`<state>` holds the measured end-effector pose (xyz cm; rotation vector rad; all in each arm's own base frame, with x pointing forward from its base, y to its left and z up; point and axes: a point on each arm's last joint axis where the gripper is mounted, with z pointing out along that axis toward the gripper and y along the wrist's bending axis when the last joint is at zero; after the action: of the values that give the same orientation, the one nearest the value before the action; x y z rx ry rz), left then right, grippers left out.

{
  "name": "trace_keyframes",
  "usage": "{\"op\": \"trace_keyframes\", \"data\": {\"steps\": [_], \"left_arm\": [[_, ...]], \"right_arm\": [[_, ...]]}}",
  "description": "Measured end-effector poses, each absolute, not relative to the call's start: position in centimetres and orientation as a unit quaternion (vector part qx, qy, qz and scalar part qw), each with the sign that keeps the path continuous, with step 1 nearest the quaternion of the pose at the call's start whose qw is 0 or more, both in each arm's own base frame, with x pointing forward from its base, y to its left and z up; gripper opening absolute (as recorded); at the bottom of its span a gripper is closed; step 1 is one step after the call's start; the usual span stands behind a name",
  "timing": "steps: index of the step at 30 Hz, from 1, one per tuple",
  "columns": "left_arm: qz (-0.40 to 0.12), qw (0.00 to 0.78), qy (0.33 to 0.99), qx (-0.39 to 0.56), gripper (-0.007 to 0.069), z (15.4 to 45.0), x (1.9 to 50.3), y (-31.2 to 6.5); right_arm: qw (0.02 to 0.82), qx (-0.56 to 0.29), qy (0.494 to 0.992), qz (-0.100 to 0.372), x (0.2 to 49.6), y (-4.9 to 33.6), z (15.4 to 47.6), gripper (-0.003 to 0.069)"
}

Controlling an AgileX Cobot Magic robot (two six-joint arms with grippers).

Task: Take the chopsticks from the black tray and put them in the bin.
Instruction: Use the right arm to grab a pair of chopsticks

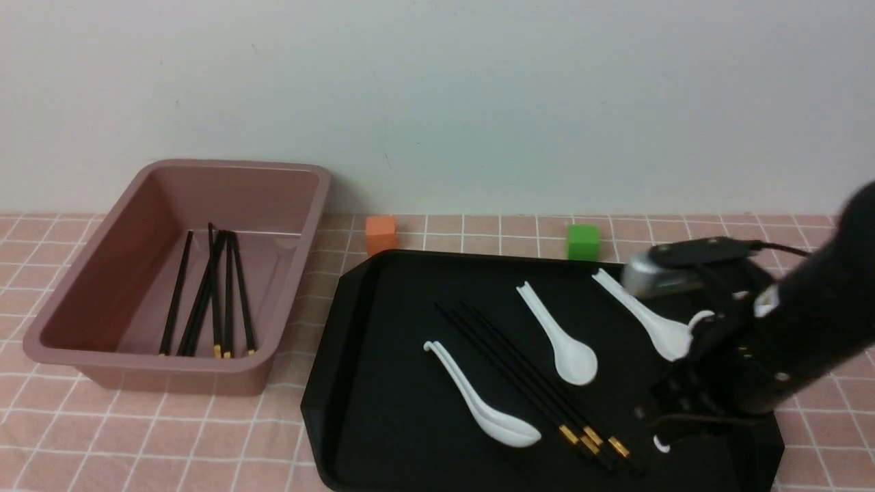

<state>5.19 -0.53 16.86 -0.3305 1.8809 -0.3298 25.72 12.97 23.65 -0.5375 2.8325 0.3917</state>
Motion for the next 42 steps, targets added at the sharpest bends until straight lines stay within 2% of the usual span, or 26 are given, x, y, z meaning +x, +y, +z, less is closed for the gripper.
{"op": "trace_keyframes", "data": {"steps": [4, 7, 8, 13, 16, 21, 42], "left_arm": [[-0.14, 0.566, 0.8, -0.141, 0.0239, 16.9, 5.2, -0.5], [-0.14, 0.566, 0.8, -0.141, 0.0239, 16.9, 5.2, -0.5], [-0.14, 0.566, 0.8, -0.141, 0.0239, 16.9, 5.2, -0.5], [-0.14, 0.566, 0.8, -0.141, 0.0239, 16.9, 5.2, -0.5], [-0.14, 0.566, 0.8, -0.141, 0.0239, 16.9, 5.2, -0.5], [-0.14, 0.566, 0.8, -0.141, 0.0239, 16.9, 5.2, -0.5], [-0.14, 0.566, 0.8, -0.141, 0.0239, 16.9, 5.2, -0.5]], "right_arm": [[0.092, -0.214, 0.968, 0.091, 27.6, 15.4, 21.6, 0.0073], [0.081, -0.218, 0.97, 0.064, 29.0, 16.4, 20.1, 0.0131], [0.085, -0.215, 0.971, 0.055, 29.9, 16.6, 19.5, 0.017], [0.097, -0.209, 0.972, 0.052, 31.1, 16.9, 18.3, 0.0281], [0.104, -0.207, 0.971, 0.053, 31.6, 17.2, 17.2, 0.0321], [0.099, -0.205, 0.972, 0.051, 32.1, 17.3, 15.7, 0.0329], [0.111, -0.186, 0.974, 0.063, 32.5, 16.9, 16.4, 0.0321]]}}
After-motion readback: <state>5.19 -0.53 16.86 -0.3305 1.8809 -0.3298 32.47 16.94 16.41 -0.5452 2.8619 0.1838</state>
